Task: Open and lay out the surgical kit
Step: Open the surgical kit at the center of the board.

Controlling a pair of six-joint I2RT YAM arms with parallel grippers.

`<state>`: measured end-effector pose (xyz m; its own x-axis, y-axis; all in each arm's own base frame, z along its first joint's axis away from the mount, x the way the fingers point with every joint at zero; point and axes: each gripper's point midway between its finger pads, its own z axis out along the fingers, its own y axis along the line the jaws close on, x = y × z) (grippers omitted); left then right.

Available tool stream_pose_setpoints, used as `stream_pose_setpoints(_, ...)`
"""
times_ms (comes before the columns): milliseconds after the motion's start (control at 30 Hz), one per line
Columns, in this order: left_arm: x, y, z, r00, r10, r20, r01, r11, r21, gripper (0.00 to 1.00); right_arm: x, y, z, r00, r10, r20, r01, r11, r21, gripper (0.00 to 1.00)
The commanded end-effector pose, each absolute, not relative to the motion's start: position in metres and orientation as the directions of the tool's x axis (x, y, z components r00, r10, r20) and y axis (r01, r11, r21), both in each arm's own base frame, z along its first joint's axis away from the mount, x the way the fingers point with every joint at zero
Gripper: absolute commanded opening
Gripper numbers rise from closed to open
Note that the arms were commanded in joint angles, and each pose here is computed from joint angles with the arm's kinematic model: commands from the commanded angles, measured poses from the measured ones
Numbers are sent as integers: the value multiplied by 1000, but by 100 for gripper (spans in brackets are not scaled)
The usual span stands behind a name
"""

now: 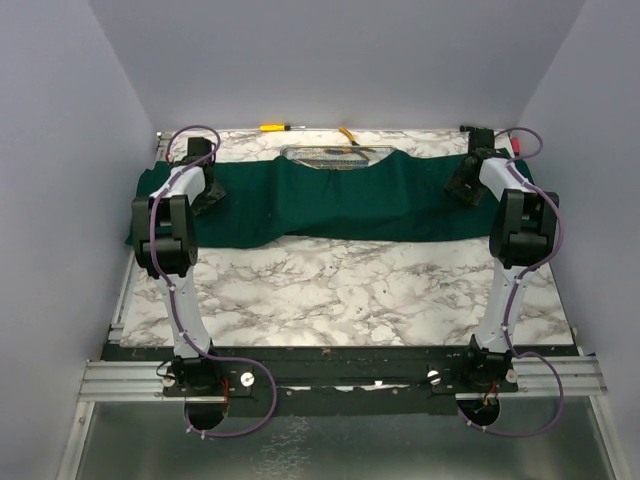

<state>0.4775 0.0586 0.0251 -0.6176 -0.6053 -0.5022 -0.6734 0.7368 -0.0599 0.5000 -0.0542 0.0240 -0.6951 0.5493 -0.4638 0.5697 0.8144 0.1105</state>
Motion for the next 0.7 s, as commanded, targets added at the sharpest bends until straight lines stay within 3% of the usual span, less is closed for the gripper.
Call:
stream_pose_setpoints(0, 461, 50, -23, -708, -612, -352, -652, 758, -6, 58, 456, -61, -28, -755, 579, -307, 606, 796, 11, 58)
stream_pose_setpoints(333, 521, 56, -17, -742, -547, -388, -553, 826, -106, 58, 461, -52, -30, -738, 608, -293, 619, 782, 65, 57)
stream_pose_setpoints(667, 470, 95, -34, -642, -680, -355, -730, 683, 12, 57, 476, -51, -23, -774, 545, -323, 548, 832, 91, 57)
